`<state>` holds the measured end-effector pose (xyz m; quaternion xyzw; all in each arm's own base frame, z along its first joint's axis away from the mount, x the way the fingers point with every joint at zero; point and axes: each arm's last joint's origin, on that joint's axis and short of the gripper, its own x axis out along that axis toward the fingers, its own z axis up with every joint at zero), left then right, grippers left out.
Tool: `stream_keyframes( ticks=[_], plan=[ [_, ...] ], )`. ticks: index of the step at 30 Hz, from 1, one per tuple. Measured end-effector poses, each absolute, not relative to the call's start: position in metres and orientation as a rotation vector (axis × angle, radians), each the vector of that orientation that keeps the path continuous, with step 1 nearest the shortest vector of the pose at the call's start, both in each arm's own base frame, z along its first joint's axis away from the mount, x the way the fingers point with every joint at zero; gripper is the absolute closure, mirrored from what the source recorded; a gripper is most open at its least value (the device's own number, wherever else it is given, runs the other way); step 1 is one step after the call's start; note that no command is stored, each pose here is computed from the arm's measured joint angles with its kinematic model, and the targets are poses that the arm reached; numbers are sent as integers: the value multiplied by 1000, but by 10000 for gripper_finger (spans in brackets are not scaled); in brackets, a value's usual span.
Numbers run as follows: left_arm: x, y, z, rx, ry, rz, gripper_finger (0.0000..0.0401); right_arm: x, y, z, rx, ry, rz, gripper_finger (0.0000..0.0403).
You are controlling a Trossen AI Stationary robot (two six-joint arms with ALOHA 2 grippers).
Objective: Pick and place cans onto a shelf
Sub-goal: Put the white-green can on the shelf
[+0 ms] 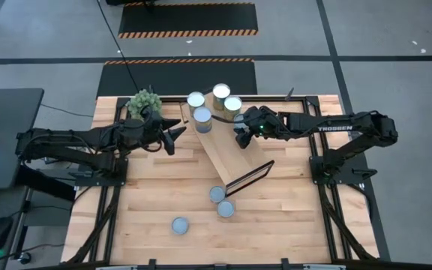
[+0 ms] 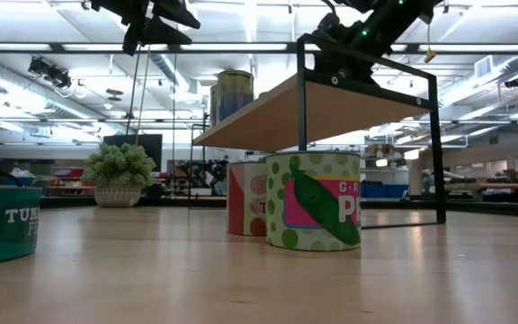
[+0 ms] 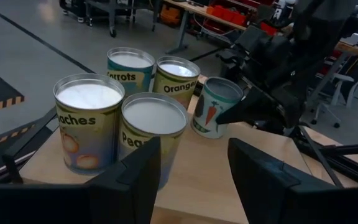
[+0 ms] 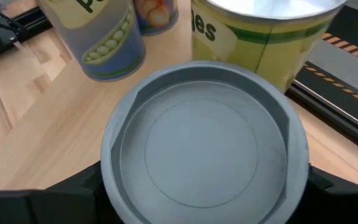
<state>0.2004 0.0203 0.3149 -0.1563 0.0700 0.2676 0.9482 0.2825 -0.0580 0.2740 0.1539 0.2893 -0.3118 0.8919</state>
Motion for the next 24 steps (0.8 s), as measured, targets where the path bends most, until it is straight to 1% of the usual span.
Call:
stream_keyframes(
  ticks=[7, 12, 18, 24],
  plan=[
    [200, 20, 315, -318, 143, 545, 209, 284, -58, 273, 330, 604, -634, 107],
    [200, 20, 315, -318, 144, 545, 209, 283, -59, 272, 356, 608, -645, 82],
    [200, 20, 315, -318, 144, 545, 209, 282, -59, 268, 336, 644, -627, 44],
    [200, 20, 315, -318, 144, 545, 209, 282, -60, 269, 335, 644, -626, 31]
  ],
)
